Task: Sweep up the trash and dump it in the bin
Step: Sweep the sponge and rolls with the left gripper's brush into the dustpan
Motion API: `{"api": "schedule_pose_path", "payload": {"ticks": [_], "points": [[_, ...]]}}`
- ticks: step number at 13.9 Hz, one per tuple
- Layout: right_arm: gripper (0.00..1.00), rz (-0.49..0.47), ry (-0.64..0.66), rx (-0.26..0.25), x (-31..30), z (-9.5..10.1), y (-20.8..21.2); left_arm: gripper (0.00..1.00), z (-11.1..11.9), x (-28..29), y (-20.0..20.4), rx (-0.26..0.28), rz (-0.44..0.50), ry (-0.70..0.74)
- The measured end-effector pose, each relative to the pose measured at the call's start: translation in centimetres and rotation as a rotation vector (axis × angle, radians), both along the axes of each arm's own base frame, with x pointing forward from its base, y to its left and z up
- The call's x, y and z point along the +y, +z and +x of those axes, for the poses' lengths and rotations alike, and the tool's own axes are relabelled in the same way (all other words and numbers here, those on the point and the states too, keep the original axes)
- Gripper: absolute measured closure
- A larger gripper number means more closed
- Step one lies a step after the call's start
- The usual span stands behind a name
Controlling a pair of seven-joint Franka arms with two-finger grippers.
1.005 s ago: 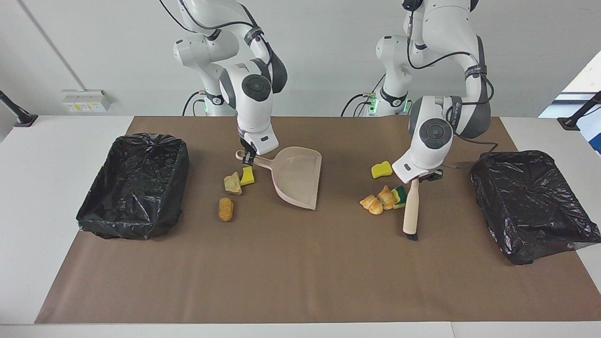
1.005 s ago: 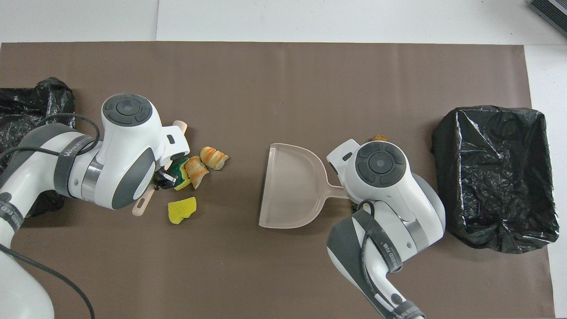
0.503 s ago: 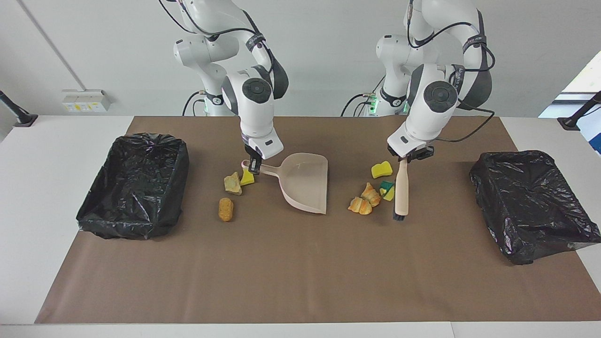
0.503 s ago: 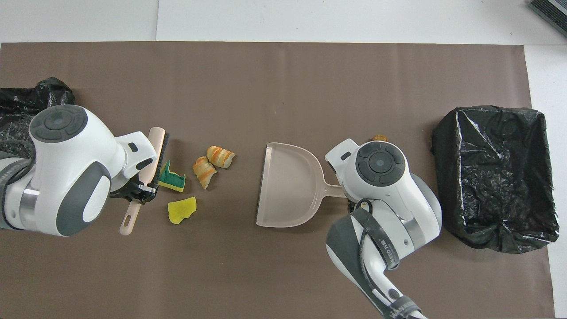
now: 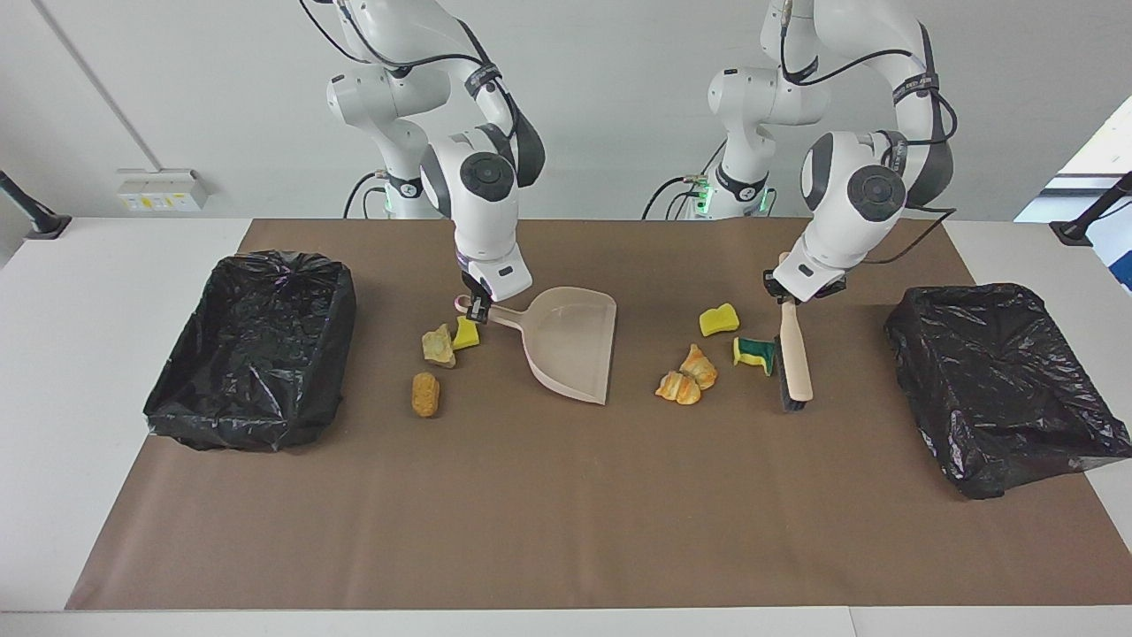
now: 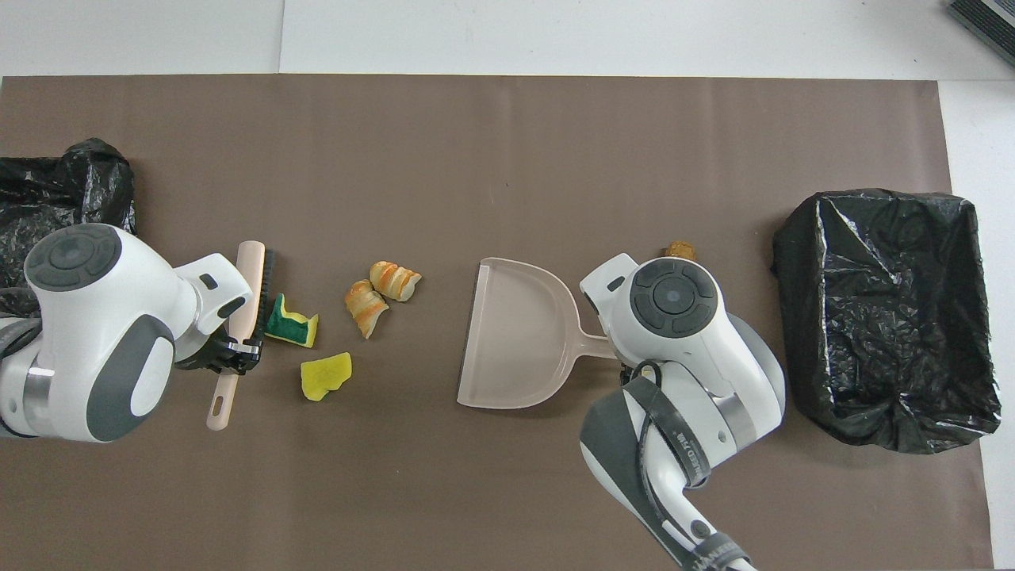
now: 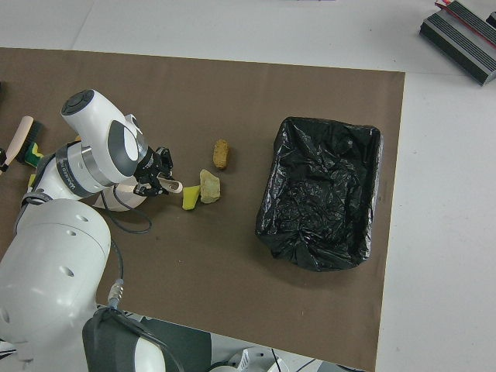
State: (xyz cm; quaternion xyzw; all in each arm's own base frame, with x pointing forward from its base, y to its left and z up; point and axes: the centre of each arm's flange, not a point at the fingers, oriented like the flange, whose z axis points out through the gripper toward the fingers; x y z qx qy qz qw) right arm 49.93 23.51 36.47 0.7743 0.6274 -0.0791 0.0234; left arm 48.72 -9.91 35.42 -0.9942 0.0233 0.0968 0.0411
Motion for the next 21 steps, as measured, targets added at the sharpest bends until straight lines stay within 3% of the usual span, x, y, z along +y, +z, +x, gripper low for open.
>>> {"api": "schedule_pose_path", "payload": {"ticks": [4, 8, 14, 16, 19, 21], "points": [[0.67, 0.0, 0.0, 0.0, 0.0, 0.0, 0.0, 0.74, -1.6, -8.1, -1.2, -0.039, -0.001, -0.036], [0.67, 0.0, 0.0, 0.001, 0.0, 0.0, 0.0, 0.74, -4.4, -15.0, -1.0, -0.04, -0.047, -0.139], [0.67, -0.001, 0.0, 0.002, 0.0, 0.0, -0.1, 0.74, -11.3, -24.7, -0.4, 0.016, -0.159, -0.236], [0.67, -0.001, 0.0, 0.002, 0.0, 0.0, -0.1, 0.74, -13.2, -27.6, 0.9, 0.009, -0.171, -0.222], [0.67, -0.001, 0.0, 0.002, 0.0, -0.1, -0.1, 0.74, -14.4, -29.3, 3.2, 0.028, -0.147, -0.157], [0.67, -0.001, 0.0, 0.002, 0.0, -0.1, -0.1, 0.74, -15.2, -27.9, 4.9, 0.096, -0.097, -0.145]]}}
